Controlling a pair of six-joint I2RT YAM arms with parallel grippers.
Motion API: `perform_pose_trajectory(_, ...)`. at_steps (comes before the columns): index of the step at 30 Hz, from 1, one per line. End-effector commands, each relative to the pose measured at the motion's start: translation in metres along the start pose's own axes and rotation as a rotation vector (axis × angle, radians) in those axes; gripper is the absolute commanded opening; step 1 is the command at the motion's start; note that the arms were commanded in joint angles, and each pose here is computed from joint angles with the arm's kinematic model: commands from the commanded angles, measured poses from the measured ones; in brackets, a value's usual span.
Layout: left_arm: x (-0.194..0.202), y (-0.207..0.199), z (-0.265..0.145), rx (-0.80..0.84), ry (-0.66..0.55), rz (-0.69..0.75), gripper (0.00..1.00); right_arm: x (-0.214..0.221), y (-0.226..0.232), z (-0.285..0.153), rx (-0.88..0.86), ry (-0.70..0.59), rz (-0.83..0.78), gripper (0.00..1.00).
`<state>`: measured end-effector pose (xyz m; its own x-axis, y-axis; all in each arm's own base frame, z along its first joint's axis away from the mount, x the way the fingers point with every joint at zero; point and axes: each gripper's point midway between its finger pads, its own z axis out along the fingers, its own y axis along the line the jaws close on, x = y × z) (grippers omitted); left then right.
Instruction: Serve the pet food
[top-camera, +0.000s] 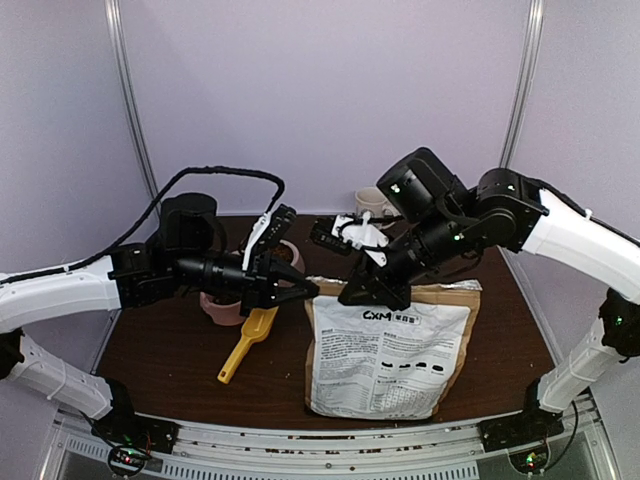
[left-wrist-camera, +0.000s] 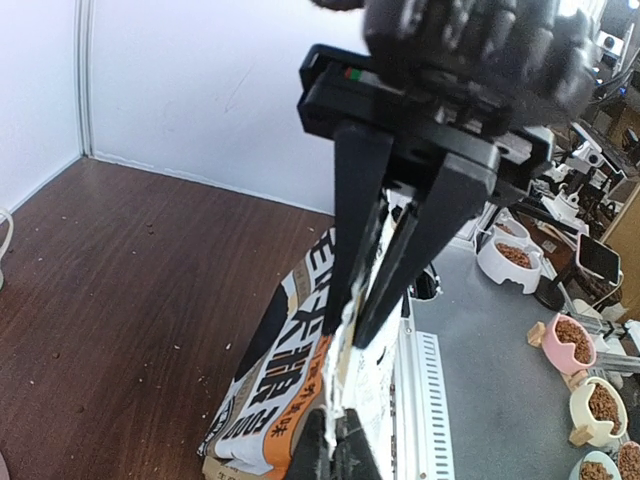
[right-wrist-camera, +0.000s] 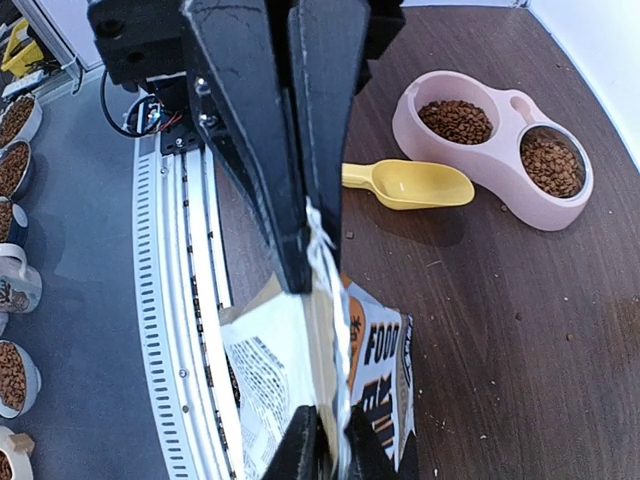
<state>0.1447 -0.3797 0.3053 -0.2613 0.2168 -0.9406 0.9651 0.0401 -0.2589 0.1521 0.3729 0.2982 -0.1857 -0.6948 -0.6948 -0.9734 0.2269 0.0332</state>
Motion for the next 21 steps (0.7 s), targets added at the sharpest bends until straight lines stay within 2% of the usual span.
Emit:
perform_pose_trajectory(1, -0.018, -0.003, -0.008, -0.011, -0.059, 0.037, 0.0, 0.017, -0.008, -0.023, 0.071, 0.014, 0.01, 0.07)
perform_pose_trajectory(2, -0.018, -0.003, -0.008, -0.015, -0.06, 0.038, 0.0, 0.02, -0.007, -0.022, 0.07, 0.022, 0.01, 0.01)
perform_pose_trajectory(9, -0.022, -0.002, -0.011, -0.032, -0.068, 0.044, 0.0, 0.033, -0.009, -0.021, 0.083, 0.044, 0.019, 0.0)
perform_pose_trajectory(12, -0.023, -0.001, -0.011, -0.033, -0.067, 0.047, 0.0, 0.04, -0.01, -0.024, 0.1, 0.062, 0.021, 0.08)
perform_pose_trajectory(15, -0.024, -0.002, -0.011, -0.034, -0.068, 0.049, 0.0, 0.047, -0.012, -0.026, 0.116, 0.076, 0.023, 0.11)
perform_pose_trajectory(16, -0.024, -0.001, -0.011, -0.036, -0.068, 0.049, 0.0, 0.049, -0.013, -0.026, 0.122, 0.082, 0.023, 0.11)
perform_pose_trajectory(19, -0.025, -0.001, -0.012, -0.04, -0.068, 0.053, 0.0, 0.053, -0.016, -0.025, 0.138, 0.092, 0.024, 0.0)
perform_pose_trajectory(21, -0.025, 0.0, -0.012, -0.045, -0.067, 0.054, 0.0, 0.053, -0.019, -0.028, 0.156, 0.085, 0.025, 0.0)
